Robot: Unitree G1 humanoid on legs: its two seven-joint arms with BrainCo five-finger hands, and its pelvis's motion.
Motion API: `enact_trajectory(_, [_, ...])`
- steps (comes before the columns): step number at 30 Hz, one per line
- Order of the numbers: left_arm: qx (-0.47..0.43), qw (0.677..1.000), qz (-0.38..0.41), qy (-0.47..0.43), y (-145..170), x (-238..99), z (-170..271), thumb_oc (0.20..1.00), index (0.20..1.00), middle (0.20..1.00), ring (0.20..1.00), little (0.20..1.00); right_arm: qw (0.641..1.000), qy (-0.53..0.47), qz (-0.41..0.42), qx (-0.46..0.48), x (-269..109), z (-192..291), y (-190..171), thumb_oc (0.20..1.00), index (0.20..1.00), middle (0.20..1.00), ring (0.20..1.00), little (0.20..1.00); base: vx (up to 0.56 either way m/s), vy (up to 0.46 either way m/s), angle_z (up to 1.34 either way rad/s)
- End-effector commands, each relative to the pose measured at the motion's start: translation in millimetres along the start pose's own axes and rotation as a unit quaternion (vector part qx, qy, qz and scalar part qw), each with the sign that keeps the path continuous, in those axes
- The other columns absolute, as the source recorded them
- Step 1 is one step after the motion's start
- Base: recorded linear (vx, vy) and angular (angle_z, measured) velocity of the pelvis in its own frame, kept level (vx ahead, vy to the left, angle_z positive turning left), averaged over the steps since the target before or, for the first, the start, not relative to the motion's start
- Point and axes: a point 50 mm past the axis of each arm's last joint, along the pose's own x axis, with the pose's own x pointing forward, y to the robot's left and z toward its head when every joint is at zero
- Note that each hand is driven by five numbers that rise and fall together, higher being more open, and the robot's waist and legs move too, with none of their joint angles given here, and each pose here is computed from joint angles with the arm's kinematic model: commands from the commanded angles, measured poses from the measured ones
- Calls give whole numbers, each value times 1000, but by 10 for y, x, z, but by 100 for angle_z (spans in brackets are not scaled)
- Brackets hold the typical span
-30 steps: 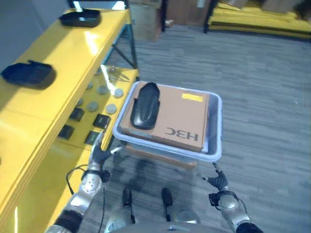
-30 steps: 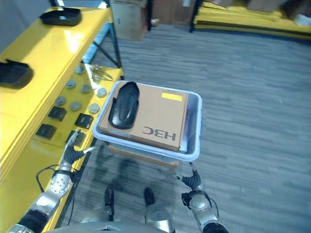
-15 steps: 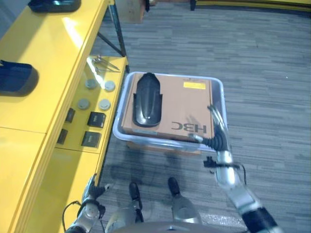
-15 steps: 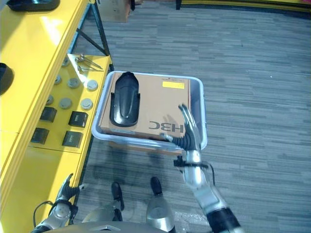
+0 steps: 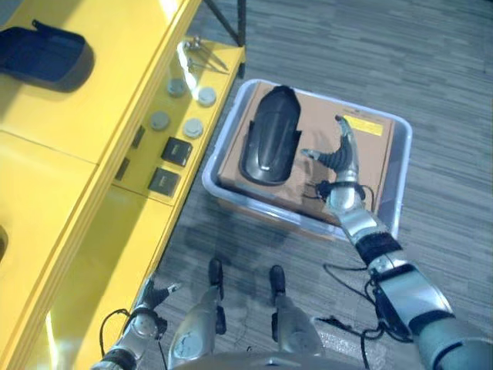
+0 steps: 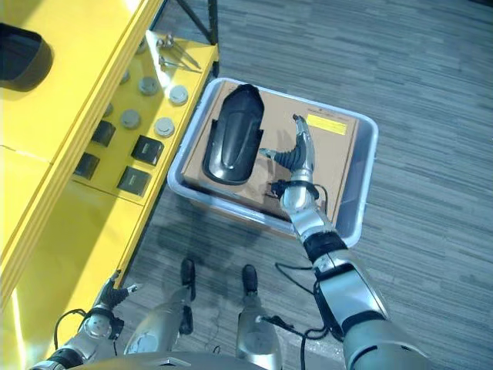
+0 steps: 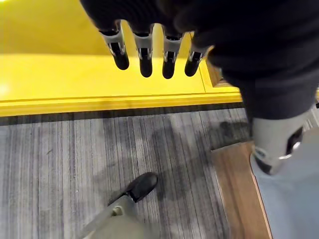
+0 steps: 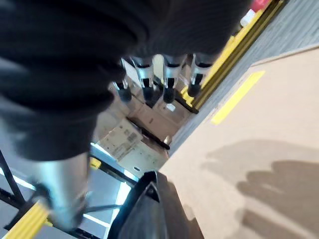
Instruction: Move parts from the plastic box to the shelf.
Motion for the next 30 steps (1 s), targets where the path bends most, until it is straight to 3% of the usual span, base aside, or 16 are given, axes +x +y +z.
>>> enact_trajectory(1, [19,1000,-8,-6,47,56,40,1000,1000,1000,1000,1000,999,-13,-15,-32,128,62,-61,1000,1000,1000,1000,1000,4,7,6])
enact_trajectory(12, [-16,1000,-3,4,84,100,79,1000,1000,1000,1000,1000,979,123,88,-136,217,-292,23,1000,1000,1000,1000,1000,-4,-3,6])
enact_trajectory(17, [-24,999,-14,-17,110,107,144,1000,1000,1000,1000,1000,964,167,111,-173,219,-499,-188,1000,1000,1000,1000,1000,-5,-7,7])
enact_trajectory(21, [-14,999,-28,-23,73,98,163,1000,1000,1000,1000,1000,966,191,34,-173,300,-561,-511,1000,1000,1000,1000,1000,4,-10,25])
enact_trajectory(24, [-13,999,-28,-21,62,97,157,1000,1000,1000,1000,1000,970,185,7,-157,334,-518,-548,1000,1000,1000,1000,1000,13,8,18])
enact_trajectory(30, [-16,1000,-17,10,35,89,63,1000,1000,1000,1000,1000,984,100,-90,-120,624,-72,-761,1000,1000,1000,1000,1000,1,1,2])
